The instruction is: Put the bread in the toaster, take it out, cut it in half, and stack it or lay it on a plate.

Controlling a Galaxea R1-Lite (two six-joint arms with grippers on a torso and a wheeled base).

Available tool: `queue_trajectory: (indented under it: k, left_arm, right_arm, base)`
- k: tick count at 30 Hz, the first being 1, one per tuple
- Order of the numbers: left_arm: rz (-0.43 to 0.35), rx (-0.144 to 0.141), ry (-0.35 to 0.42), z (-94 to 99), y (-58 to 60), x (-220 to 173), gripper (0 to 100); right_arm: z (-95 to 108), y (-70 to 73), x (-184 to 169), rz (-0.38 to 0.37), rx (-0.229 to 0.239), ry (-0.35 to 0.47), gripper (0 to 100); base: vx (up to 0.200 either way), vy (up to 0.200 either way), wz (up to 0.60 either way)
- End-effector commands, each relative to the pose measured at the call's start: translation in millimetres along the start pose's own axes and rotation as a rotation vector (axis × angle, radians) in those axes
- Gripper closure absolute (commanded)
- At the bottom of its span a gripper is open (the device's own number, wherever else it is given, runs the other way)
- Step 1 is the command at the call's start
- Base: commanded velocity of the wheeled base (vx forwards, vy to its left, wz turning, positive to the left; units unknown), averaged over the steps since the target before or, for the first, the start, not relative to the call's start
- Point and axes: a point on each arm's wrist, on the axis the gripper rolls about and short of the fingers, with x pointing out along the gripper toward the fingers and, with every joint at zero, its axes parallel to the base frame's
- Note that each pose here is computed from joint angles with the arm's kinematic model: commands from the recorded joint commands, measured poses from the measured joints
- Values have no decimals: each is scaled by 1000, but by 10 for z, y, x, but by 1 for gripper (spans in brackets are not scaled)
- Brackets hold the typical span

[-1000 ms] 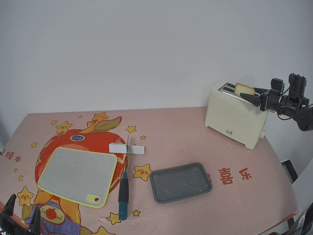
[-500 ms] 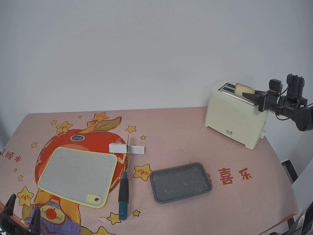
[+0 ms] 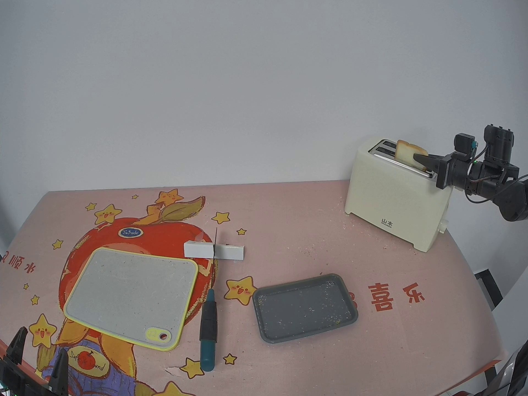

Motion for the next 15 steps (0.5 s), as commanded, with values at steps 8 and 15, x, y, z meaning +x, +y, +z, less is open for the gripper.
queue_trajectory:
  k: [8, 15]
  left_arm:
    - [1, 0, 5, -46, 0, 4, 0]
    - [-1, 1, 5, -46, 0, 4, 0]
  right_arm:
    - [30, 42, 9, 11, -9, -11, 100]
    - [321, 209, -121, 31, -10, -83, 100]
  base:
    - [0, 0, 0]
    - [0, 0, 0]
